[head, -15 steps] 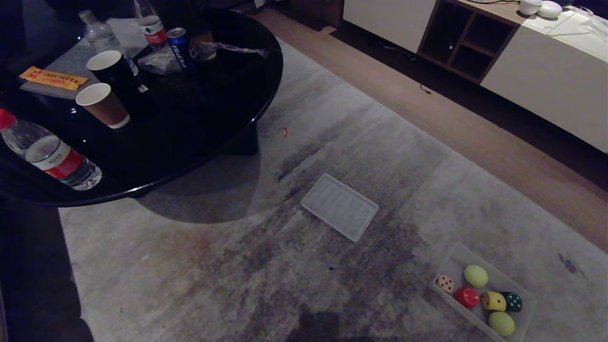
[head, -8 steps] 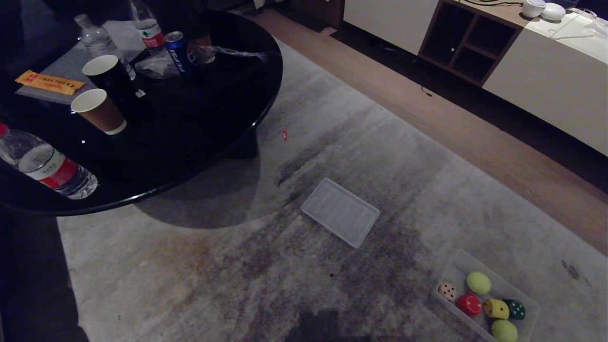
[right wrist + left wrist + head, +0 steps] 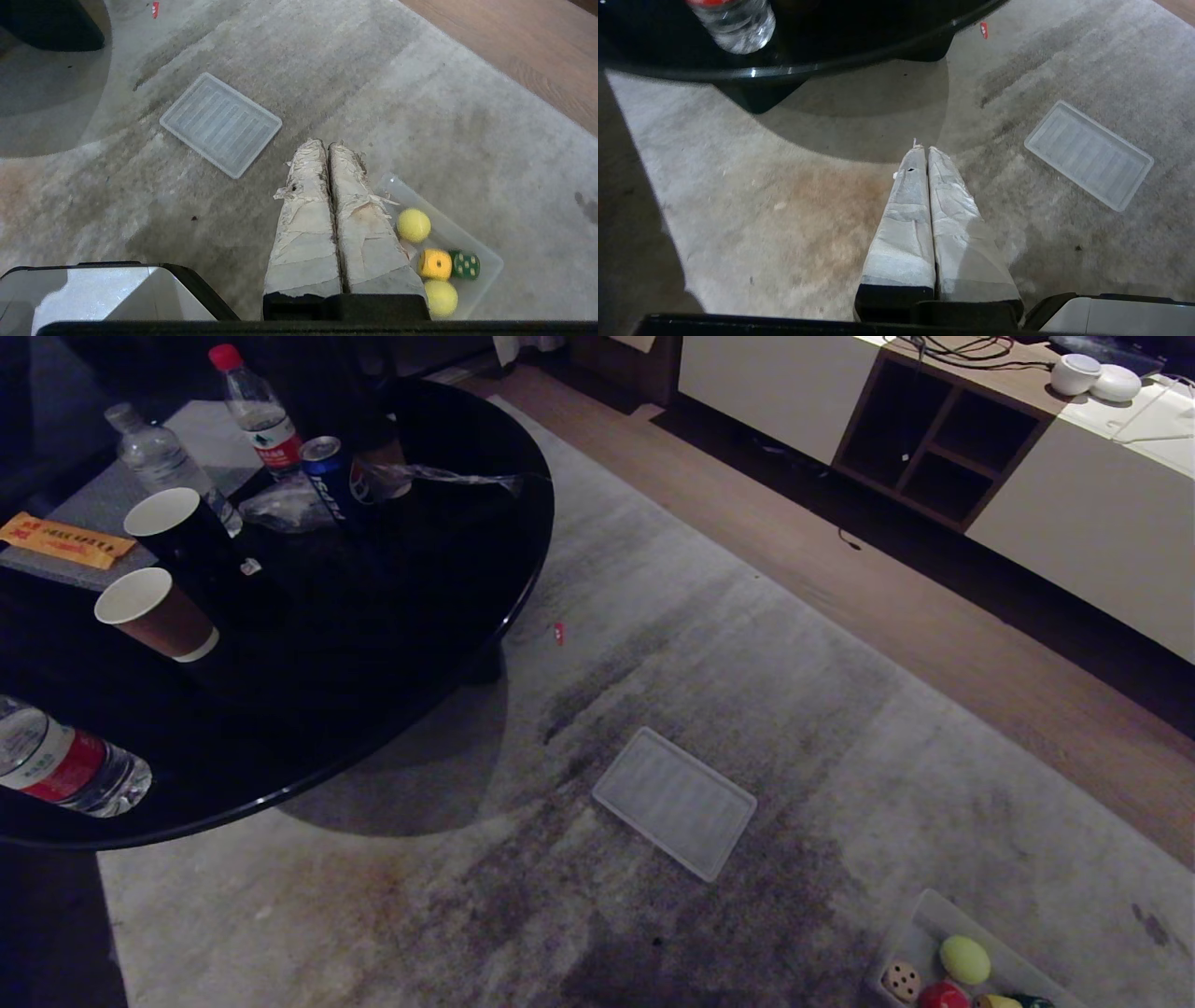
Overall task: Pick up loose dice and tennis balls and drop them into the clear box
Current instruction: Close the lid
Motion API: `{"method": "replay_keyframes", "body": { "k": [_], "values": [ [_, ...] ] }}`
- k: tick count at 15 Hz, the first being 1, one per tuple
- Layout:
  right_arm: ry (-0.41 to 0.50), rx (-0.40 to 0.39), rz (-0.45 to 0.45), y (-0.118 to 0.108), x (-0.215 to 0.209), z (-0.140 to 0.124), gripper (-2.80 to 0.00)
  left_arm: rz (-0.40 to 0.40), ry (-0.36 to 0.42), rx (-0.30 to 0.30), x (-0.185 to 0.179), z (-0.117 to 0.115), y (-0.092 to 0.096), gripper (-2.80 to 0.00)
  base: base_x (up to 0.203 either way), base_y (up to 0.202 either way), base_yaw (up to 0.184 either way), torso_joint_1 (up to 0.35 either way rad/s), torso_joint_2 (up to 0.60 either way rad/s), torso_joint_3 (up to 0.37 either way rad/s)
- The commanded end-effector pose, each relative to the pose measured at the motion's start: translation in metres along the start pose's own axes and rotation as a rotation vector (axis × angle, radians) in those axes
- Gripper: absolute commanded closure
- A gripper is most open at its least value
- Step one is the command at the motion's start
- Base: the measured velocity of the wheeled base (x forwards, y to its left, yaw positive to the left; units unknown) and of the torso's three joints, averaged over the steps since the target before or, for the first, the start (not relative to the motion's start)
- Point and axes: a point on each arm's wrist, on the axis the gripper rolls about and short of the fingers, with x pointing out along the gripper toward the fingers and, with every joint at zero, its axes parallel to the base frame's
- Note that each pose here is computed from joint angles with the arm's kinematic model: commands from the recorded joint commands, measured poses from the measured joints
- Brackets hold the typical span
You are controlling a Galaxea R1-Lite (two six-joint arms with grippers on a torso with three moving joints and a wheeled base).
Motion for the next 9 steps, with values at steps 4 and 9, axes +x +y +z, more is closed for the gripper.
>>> {"method": "replay_keyframes", "body": {
  "k": [4,9],
  "values": [
    [0.002,0.0,0.001,0.0,0.0001,0.0,0.0,0.002,0.003,-0.003,0.0002,-0.0004,0.0,0.0,0.026,0.0,0.0,0.001,0.0,0.001],
    [0.002,0.0,0.001,0.0,0.0001,0.0,0.0,0.002,0.003,-0.005,0.0002,-0.0004,0.0,0.0,0.001,-0.002,0.031,0.0,0.0,0.0]
  ]
}}
